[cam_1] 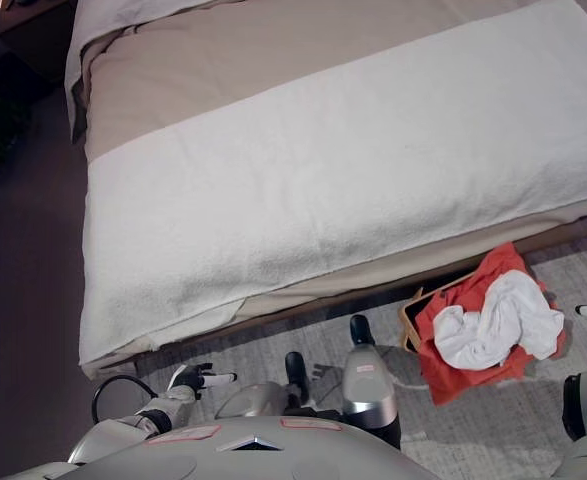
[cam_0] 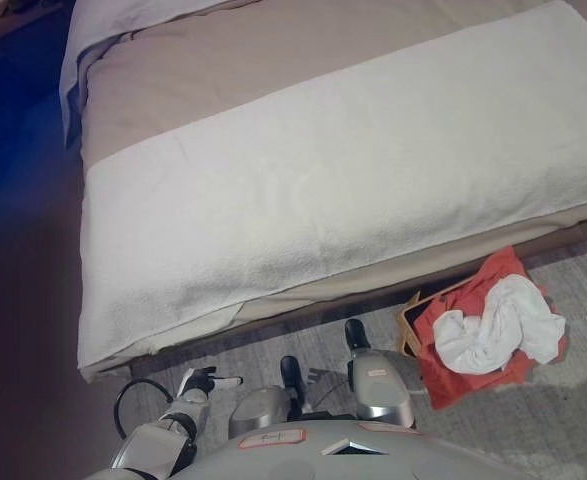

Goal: Put the clothes on the bed into the basket.

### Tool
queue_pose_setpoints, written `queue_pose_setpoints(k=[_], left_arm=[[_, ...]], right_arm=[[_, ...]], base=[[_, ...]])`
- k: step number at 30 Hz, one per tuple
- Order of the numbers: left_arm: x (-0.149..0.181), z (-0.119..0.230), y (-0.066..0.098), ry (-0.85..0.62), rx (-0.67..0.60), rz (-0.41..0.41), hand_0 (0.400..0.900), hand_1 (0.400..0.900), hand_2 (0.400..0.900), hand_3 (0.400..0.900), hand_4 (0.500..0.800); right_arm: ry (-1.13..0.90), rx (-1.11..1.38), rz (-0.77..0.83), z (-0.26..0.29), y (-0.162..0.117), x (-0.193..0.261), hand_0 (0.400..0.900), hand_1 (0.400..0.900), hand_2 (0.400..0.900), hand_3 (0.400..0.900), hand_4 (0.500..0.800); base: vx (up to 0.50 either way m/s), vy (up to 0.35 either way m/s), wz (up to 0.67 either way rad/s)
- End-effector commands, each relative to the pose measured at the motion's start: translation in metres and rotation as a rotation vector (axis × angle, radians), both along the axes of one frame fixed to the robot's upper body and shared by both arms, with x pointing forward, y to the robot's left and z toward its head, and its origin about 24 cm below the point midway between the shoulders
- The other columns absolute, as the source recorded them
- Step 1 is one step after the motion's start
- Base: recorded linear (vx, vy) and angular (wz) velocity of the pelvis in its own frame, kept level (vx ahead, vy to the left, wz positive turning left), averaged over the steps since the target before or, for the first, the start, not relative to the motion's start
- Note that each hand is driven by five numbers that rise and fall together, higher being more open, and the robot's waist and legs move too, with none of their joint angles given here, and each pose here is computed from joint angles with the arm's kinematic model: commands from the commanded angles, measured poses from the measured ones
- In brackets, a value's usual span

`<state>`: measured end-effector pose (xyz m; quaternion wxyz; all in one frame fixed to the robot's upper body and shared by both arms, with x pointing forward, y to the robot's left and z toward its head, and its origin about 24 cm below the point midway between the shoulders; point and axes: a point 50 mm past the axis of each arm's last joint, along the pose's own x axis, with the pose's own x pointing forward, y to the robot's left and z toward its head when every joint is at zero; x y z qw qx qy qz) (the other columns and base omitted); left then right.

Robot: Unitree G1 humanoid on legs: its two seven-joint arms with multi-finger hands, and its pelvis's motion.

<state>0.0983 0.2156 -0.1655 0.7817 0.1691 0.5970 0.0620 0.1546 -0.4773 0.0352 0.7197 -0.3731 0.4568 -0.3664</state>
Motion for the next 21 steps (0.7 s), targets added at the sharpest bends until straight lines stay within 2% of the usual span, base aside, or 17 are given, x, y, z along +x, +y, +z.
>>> queue_pose_setpoints(k=[1,8,11,13,16,17,18,19,21], left_arm=[[0.001,0.009,0.038,0.0,0.126,0.01,0.9,0.9,0.9,0.9,0.8],[0.001,0.01,0.039,0.0,0.127,0.008,0.9,0.9,0.9,0.9,0.8],[0.001,0.01,0.041,-0.005,0.128,0.014,0.9,0.9,0.9,0.9,0.8],[0.002,0.01,0.04,-0.011,0.12,0.017,0.9,0.9,0.9,0.9,0.8],[0.006,0.011,0.042,-0.017,0.104,-0.003,0.9,0.9,0.9,0.9,0.8],[0.006,0.011,0.042,-0.017,0.105,-0.003,0.9,0.9,0.9,0.9,0.8],[0.005,0.011,0.041,-0.009,0.095,-0.012,0.9,0.9,0.9,0.9,0.8],[0.005,0.011,0.041,-0.009,0.096,-0.012,0.9,0.9,0.9,0.9,0.8],[0.004,0.01,0.038,0.0,0.089,-0.041,0.9,0.9,0.9,0.9,0.8]], right_arm=[[0.02,-0.091,0.018,0.012,-0.005,0.003,0.9,0.9,0.9,0.9,0.8],[0.029,-0.057,0.029,0.0,0.002,0.004,0.9,0.9,0.9,0.9,0.8],[0.026,0.007,0.087,-0.019,0.017,0.011,0.9,0.9,0.9,0.9,0.8],[-0.001,0.103,0.13,-0.04,0.036,0.017,0.9,0.9,0.9,0.9,0.8],[0.113,0.252,0.22,-0.083,0.074,0.014,0.9,0.9,0.9,0.9,0.8],[0.113,0.252,0.22,-0.083,0.074,0.014,0.9,0.9,0.9,0.9,0.8],[0.13,0.314,0.223,-0.1,0.092,0.011,0.9,0.9,0.9,0.9,0.8],[0.13,0.314,0.223,-0.1,0.092,0.011,0.9,0.9,0.9,0.9,0.8],[0.145,0.387,0.226,-0.119,0.114,0.007,0.9,0.9,0.9,0.9,0.8]], base=[[0.0,0.0,0.0],[0.0,0.0,0.0],[0.0,0.0,0.0],[0.0,0.0,0.0],[0.01,-0.004,0.02],[0.021,0.001,0.05],[0.0,0.0,0.0],[0.029,0.001,0.04],[0.032,0.007,0.06]])
